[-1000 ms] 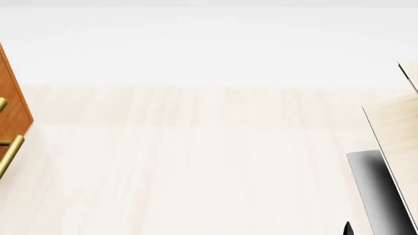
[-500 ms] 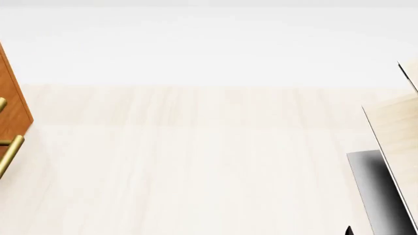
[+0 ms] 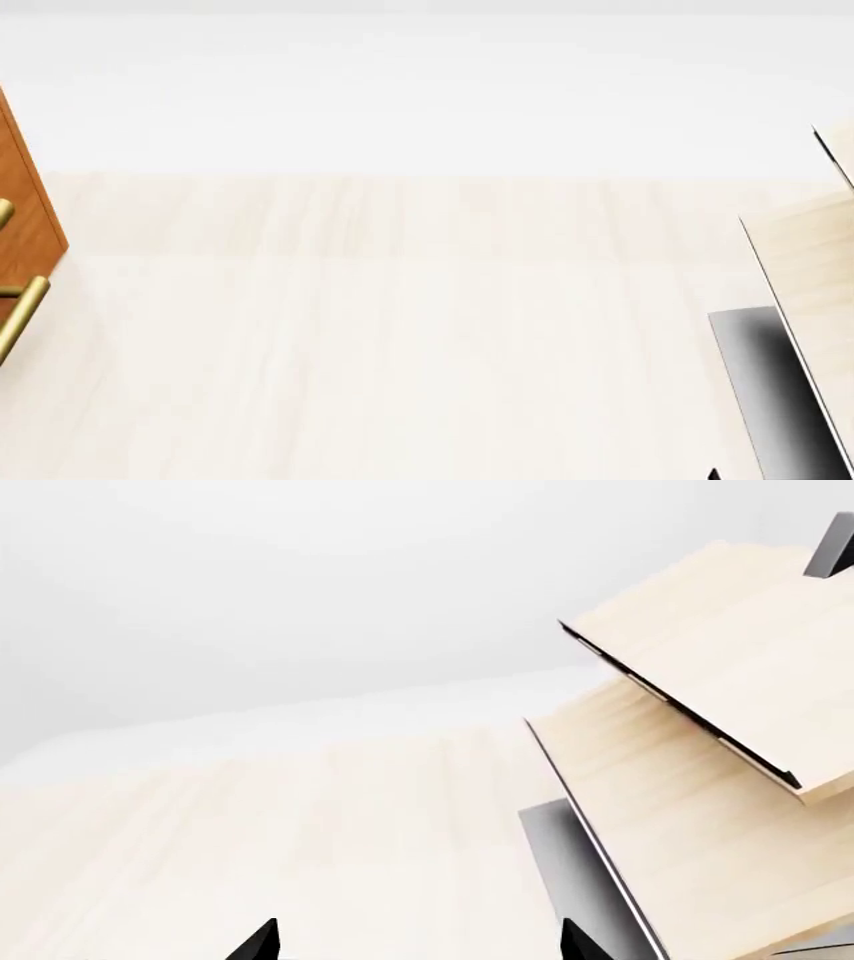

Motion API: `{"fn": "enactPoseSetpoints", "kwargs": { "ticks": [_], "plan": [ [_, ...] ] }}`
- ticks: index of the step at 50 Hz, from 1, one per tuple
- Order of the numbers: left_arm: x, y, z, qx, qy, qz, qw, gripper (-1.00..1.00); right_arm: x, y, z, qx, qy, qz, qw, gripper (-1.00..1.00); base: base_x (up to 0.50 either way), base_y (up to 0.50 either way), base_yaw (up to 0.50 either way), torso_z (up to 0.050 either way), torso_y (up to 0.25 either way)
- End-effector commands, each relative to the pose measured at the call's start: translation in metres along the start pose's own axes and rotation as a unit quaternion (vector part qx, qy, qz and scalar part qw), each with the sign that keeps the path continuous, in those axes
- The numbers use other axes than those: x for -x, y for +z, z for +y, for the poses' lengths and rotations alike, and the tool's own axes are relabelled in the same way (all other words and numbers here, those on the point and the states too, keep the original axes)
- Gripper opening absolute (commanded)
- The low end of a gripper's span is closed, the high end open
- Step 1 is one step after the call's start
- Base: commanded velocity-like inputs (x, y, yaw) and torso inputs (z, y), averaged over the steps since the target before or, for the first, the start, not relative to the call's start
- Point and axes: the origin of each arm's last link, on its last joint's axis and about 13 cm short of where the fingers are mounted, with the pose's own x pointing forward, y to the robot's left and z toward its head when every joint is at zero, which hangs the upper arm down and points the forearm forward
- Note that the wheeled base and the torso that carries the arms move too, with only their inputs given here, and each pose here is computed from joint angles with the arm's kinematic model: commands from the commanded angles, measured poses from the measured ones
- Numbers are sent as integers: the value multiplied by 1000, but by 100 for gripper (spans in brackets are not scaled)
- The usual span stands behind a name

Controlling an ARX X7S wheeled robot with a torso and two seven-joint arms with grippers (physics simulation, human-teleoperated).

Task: Close the top drawer of the cabinet and put the bowl on top of it.

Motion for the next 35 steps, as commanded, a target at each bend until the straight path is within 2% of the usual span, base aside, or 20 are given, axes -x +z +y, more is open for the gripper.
{"fn": "enactPoseSetpoints", "kwargs": {
  "ticks": [1, 14, 17, 21, 23, 29, 35],
  "plan": [
    [-6, 11, -10, 17, 8, -11, 1000, -100, -2, -4, -1, 0, -1, 5, 1000, 100, 0, 0, 0, 0, 0],
    [-23, 6, -7, 27, 43, 4, 999, -100, 0, -4, -2, 0, -2, 5, 1000, 100, 0, 0, 0, 0, 1],
    [-29, 3, -2, 43, 49, 16, 998, -100, 0, -4, -1, 0, -2, 5, 1000, 100, 0, 0, 0, 0, 0],
    [-33, 2, 0, 41, 59, 20, 997, -100, -1, -6, -2, 0, -4, 7, 1000, 100, 0, 0, 0, 0, 0],
    [-34, 4, 0, 60, 63, 27, 996, -100, -1, -6, -1, -1, -3, 8, 1000, 100, 0, 0, 0, 0, 0],
    [-34, 5, -4, 49, 64, 24, 996, -100, -1, -5, -1, 0, -2, 7, 1000, 100, 0, 0, 0, 0, 2],
    [-37, -2, -2, 43, 68, 26, 996, -100, -2, -8, -2, -3, -3, 9, 1000, 100, 0, 0, 0, 0, 0]
  ]
}}
